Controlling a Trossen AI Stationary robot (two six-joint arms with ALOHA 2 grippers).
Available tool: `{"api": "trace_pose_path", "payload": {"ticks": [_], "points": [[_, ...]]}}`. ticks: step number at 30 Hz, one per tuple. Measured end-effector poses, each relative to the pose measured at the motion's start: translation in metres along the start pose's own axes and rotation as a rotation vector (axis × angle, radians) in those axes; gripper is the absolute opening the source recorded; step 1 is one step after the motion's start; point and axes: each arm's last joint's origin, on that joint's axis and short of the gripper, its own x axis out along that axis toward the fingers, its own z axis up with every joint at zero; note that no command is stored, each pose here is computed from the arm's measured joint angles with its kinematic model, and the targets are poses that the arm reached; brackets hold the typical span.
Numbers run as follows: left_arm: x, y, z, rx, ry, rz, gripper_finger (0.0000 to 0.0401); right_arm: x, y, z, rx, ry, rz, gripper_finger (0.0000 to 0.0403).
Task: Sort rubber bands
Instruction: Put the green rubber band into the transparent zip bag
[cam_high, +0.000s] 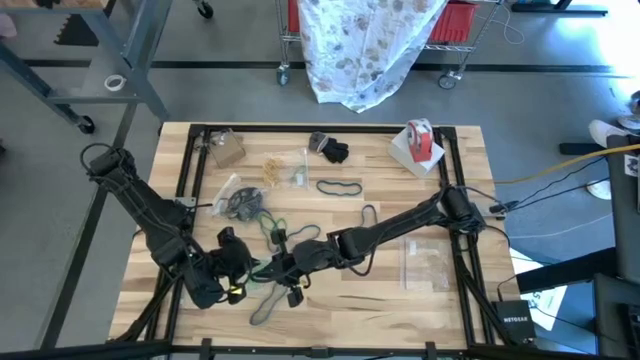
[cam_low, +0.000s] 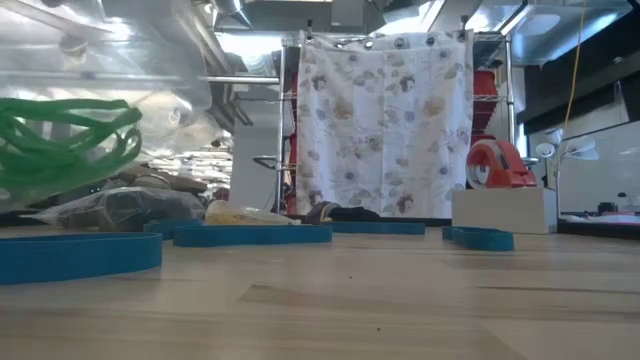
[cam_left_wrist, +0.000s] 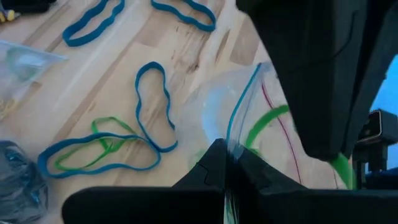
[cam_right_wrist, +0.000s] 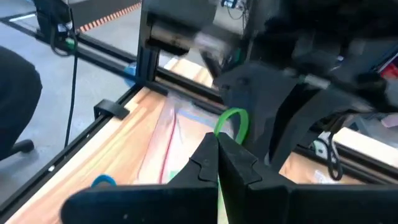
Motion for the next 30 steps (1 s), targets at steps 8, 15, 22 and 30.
{"api": "trace_pose_path", "payload": {"ticks": [8,15,22,30], "points": [[0.0,-0.0005,0.0003,-0.005,-0.002,-0.005,0.0,0.0008,0.0008,-0.0012,0.0,0.005,0.002,0.0001],[0.0,-0.0012,0.0007,0.015,-0.005,-0.011,0.0,0.0009,0.0,-0.0011,0.028,0.002,0.0,0.0001],[0.0013,-0.0002,0.002,0.016,-0.006,-0.005,0.0,0.0008,0.0005,-0.001,0.075,0.002,0.001,0.0001],[0.0006,0.0032,0.0002,0.033,0.011,0.02,0.0,0.0002,-0.0002,-0.0087,0.069,0.099,-0.075,0.0058]]}}
